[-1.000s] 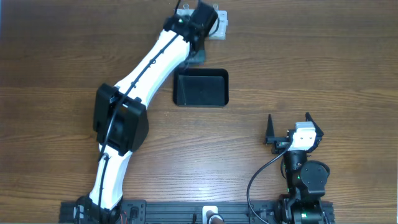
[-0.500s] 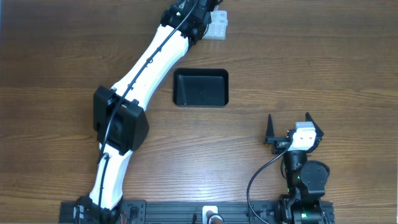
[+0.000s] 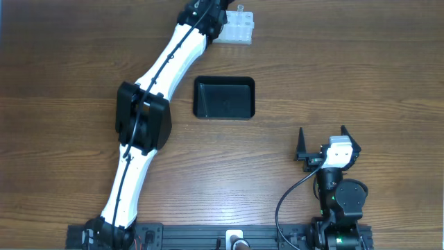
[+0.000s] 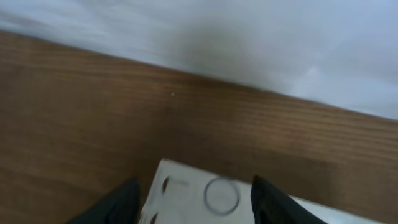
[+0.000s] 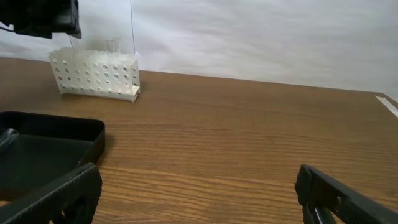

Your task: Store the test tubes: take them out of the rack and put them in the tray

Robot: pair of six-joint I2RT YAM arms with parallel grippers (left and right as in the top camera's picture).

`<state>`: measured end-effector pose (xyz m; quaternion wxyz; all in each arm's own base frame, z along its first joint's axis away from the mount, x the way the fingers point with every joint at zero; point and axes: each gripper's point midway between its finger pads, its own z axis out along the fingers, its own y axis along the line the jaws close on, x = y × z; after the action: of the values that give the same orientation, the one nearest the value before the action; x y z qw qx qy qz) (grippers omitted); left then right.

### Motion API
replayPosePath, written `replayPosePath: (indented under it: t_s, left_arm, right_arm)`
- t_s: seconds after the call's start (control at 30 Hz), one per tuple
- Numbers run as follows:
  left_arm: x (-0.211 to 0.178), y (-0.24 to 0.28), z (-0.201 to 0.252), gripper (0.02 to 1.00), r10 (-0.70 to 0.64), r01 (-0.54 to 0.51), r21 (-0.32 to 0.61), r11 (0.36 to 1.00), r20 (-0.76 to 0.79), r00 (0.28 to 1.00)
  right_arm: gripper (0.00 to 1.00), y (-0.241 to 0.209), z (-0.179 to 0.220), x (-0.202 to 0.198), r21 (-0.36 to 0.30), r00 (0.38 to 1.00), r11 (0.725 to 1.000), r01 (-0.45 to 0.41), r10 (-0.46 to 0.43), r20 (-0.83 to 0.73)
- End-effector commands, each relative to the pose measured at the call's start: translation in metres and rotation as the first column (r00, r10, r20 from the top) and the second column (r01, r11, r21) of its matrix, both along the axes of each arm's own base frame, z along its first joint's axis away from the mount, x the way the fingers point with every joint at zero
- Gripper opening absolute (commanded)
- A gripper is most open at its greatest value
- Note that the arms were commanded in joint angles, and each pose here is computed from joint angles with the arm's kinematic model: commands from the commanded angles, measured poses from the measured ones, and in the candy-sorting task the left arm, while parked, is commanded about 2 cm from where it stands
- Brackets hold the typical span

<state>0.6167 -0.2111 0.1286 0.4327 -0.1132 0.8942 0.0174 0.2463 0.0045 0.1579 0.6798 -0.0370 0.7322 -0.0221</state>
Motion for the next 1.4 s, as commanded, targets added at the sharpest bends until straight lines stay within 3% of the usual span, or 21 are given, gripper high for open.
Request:
replayPosePath:
  t_s: [0.03, 0.43, 0.93, 1.4]
  left_arm:
    - [0.012, -0.011, -0.002, 0.564, -0.070, 0.070, -0.015, 0.997, 0.022, 0.997]
    - [0.015, -0.018, -0.012, 0.538, -0.096, 0.096, -0.038, 0.995, 0.012, 0.995]
    - [0.014, -0.018, -0.012, 0.237, -0.107, 0.107, -0.023, 0.994, 0.009, 0.994]
    - [0.015, -0.018, -0.012, 0.102, -0.109, 0.109, -0.020, 0.994, 0.010, 0.994]
  right_arm:
    - [0.993, 0.000, -0.002, 0.000, 0.000, 1.000, 1.000, -0.001, 0.001, -0.003]
    - [0.993, 0.000, -0.002, 0.000, 0.000, 1.000, 1.000, -0.001, 0.001, -0.003]
    - [0.991, 0.000, -0.002, 0.000, 0.000, 1.000, 1.000, -0.001, 0.001, -0.003]
    - [0.993, 0.000, -0.002, 0.000, 0.000, 1.000, 1.000, -0.001, 0.001, -0.003]
